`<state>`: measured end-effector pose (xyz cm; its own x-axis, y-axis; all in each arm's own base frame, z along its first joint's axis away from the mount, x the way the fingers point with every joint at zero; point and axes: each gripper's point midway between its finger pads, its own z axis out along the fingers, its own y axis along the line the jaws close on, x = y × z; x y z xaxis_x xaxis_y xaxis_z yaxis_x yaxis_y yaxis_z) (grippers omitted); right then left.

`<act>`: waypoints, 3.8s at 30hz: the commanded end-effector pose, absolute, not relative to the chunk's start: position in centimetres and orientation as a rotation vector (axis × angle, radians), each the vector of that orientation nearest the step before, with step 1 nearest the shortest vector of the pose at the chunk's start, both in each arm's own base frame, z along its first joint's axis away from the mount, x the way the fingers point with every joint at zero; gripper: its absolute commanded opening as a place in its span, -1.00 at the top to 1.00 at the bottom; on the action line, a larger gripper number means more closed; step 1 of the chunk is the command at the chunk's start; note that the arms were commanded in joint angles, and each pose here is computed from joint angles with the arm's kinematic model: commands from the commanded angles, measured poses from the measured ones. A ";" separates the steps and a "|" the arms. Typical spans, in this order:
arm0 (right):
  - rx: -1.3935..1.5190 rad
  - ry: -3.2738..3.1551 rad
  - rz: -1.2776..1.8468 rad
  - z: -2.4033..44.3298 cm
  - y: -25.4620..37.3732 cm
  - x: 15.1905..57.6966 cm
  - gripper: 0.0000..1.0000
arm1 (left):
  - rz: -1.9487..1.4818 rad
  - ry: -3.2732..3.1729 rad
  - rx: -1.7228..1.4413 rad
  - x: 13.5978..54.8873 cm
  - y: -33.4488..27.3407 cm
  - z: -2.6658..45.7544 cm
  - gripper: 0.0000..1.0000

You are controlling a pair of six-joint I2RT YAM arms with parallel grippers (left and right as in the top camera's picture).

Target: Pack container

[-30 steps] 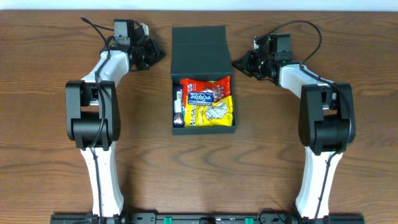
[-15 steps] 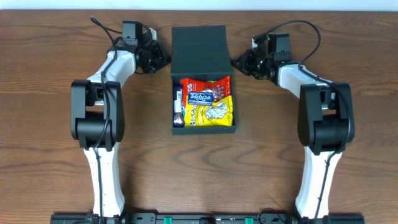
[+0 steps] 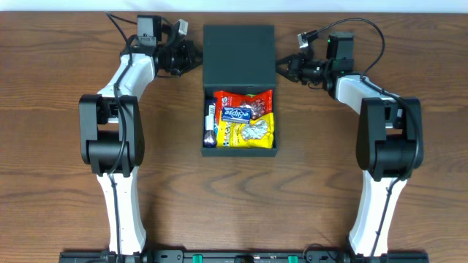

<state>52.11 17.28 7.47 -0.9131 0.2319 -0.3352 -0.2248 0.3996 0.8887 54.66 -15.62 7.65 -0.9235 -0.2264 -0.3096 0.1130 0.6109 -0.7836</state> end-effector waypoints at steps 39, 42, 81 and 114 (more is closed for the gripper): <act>-0.283 2.135 1.697 9.4 18.1 49.3 0.96 | -1.147 2.316 0.611 46.2 -14.2 18.3 0.88; -0.251 2.162 1.685 8.9 18.0 49.4 0.96 | -1.145 2.320 0.614 45.9 -13.9 18.3 0.88; -0.188 2.307 0.916 13.8 11.1 56.1 0.97 | -0.712 2.450 0.278 39.4 -8.6 29.0 0.89; -0.268 2.515 0.725 31.4 11.8 33.3 -0.98 | -0.692 2.277 0.499 20.7 -10.0 38.6 -0.90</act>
